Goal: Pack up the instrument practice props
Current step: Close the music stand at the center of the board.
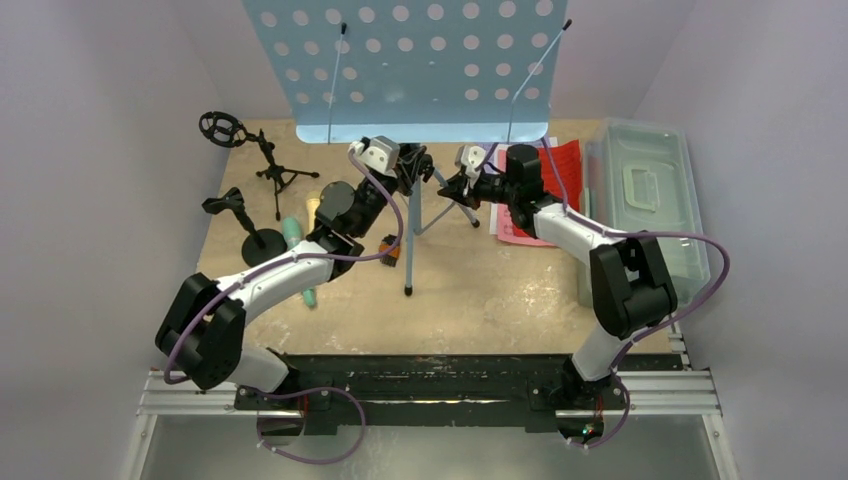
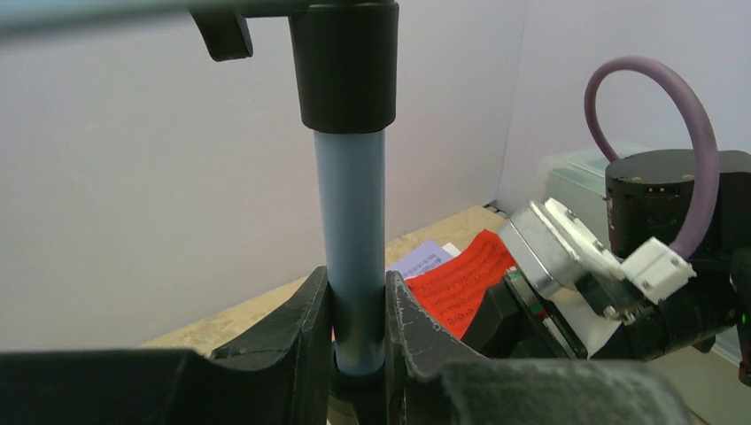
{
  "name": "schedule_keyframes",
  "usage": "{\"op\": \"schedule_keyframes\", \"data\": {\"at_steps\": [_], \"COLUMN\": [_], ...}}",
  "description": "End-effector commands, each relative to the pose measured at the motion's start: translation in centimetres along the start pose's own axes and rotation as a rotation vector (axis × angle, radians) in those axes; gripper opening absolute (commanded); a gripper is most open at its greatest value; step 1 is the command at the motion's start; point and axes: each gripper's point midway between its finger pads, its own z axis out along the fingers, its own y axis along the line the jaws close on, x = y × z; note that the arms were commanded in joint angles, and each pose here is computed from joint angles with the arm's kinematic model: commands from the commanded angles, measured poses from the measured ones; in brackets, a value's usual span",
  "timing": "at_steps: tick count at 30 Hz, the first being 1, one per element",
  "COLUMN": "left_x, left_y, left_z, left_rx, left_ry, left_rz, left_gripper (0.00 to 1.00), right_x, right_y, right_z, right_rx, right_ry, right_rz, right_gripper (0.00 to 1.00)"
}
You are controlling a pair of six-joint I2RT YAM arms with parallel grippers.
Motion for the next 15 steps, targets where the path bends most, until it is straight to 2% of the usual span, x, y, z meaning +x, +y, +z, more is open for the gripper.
{"op": "schedule_keyframes", "data": {"at_steps": [1,7,15], "left_x": [-3.3,-2.0,-1.3], "left_y": [-1.5,-2.3,-3.2], "left_z": [0.4,-0.4,-1.5], "left_rx": [0.091,0.125,0.163], "left_ry": [-0.045,-0.017,-0.003], "left_rz": [-0.033,-0.086,-0.146], "left_gripper": [0.0,0.0,0.0], "right_x": [-10.3,-10.7,-8.9], "right_y": [2.0,2.9,3.6], "right_z": [-1.1,-1.4,-1.6], "right_rx": [-0.125,-0.135,-0.138], "right_ry": [-0.257,-0.32,-0.322], "right_rz": [-0.038,0.042,0.066], "right_gripper": [0.0,0.0,0.0]}}
